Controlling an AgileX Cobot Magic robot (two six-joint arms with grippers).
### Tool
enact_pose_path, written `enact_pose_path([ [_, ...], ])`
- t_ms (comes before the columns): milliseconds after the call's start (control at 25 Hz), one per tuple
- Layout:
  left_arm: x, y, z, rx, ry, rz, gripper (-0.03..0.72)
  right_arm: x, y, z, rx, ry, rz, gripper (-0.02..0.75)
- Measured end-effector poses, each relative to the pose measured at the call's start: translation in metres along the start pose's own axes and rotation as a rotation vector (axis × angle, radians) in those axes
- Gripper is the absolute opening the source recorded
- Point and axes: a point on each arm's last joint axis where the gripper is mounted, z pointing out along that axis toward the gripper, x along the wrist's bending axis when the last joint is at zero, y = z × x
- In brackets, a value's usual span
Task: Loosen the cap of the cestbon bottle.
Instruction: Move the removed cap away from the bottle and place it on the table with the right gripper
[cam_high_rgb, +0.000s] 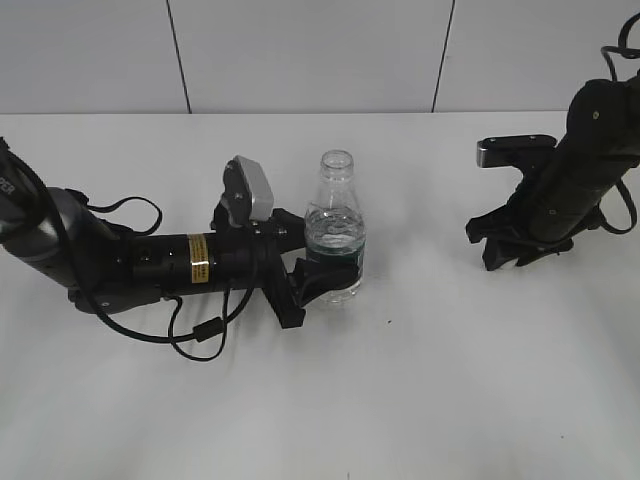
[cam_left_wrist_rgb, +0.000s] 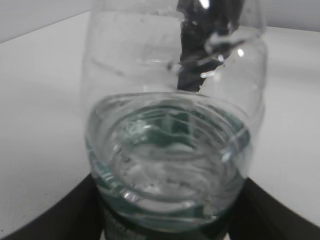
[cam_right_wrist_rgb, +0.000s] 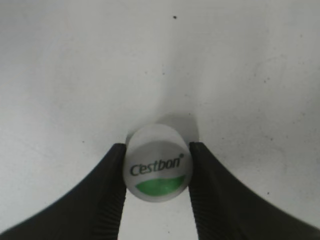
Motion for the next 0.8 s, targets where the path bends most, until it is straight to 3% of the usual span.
enact_pose_path([
  [120,0.0001,0.0,0.0,0.0,0.001,0.0,0.415,0.0001,-0.0003,0.0005,0.003,0.001,0.002,0.364],
  [240,0.0001,0.0,0.0,0.0,0.001,0.0,0.415,0.0005,0.0002,0.0,0.005,0.006,0.004,0.537],
  [320,0.0,0.0,0.0,0.0,0.0,0.0,0.415,0.0007,0.0002,-0.0009,0.018,0.009,0.003,0.608],
  [400,0.0004,-0.0001,-0.0003,0.0,0.001,0.0,0.436,0.0011,0.0008,-0.0023,0.034,0.014,0.002,0.627],
  [600,0.0038,-0.0007,-0.0032,0.0,0.012,-0.016,0.596,0.0019,0.0027,-0.0053,0.066,0.023,-0.001,0.62],
  [800,0.0057,-0.0023,-0.0089,0.016,-0.016,-0.02,0.612,0.0025,0.002,-0.009,0.078,0.027,-0.002,0.599],
])
